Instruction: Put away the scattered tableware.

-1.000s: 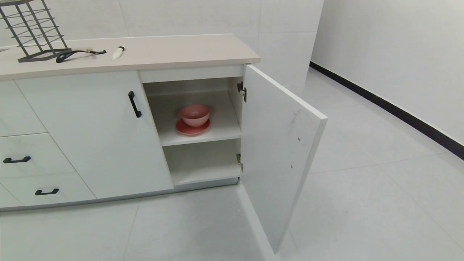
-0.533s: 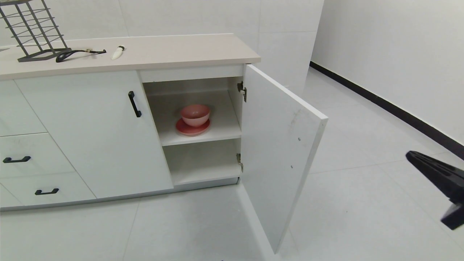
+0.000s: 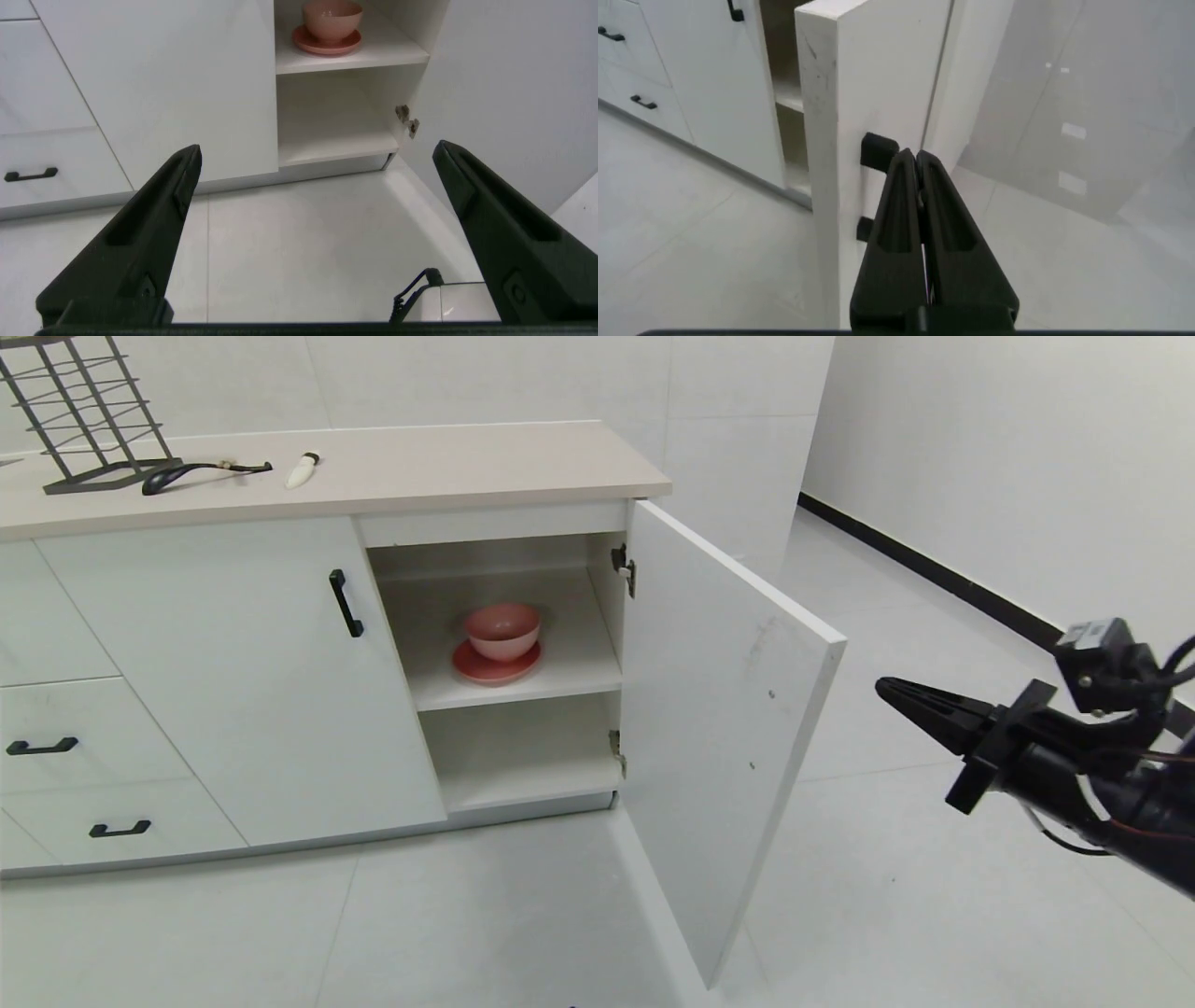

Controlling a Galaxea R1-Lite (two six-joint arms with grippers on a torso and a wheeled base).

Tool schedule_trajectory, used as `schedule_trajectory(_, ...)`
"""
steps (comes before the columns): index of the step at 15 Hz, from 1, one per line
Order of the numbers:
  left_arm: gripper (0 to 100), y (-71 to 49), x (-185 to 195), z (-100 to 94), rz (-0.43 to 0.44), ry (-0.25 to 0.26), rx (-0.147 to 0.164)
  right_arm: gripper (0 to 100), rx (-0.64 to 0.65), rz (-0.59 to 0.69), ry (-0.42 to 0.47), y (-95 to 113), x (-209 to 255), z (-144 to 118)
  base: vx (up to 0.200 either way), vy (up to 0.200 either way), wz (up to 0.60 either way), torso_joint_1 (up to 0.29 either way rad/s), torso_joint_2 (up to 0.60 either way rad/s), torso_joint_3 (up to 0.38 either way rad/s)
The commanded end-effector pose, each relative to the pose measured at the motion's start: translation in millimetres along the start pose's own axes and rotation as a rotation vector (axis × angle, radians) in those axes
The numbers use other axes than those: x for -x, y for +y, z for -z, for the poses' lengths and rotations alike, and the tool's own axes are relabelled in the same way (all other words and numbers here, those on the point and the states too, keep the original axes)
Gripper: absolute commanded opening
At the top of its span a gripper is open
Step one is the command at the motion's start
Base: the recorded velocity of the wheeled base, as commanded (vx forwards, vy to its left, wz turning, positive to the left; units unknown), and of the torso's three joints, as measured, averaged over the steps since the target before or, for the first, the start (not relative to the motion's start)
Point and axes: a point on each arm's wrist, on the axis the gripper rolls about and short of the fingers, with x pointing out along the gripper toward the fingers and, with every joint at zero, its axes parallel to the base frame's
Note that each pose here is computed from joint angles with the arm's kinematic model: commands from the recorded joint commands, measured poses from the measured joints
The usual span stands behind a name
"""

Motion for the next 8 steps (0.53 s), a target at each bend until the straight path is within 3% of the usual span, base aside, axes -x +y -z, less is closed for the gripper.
schedule_trajectory(1, 100, 0.0, 0, 0.0, 0.0, 0.0, 0.0, 0, -0.019, -0.03, 0.04, -6, -32, 18, 0.0, 0.0, 0.0, 0.0, 0.0, 0.0)
schedule_trajectory(4, 100, 0.0, 0, 0.0, 0.0, 0.0, 0.0, 0, -0.019, -0.029, 0.04, -13, -49, 24, 0.0, 0.0, 0.0, 0.0, 0.0, 0.0)
schedule_trajectory(8, 100, 0.0, 0, 0.0, 0.0, 0.0, 0.0, 0, -0.018, -0.068, 0.034, -4, -58, 25, 0.0, 0.0, 0.0, 0.0, 0.0, 0.0)
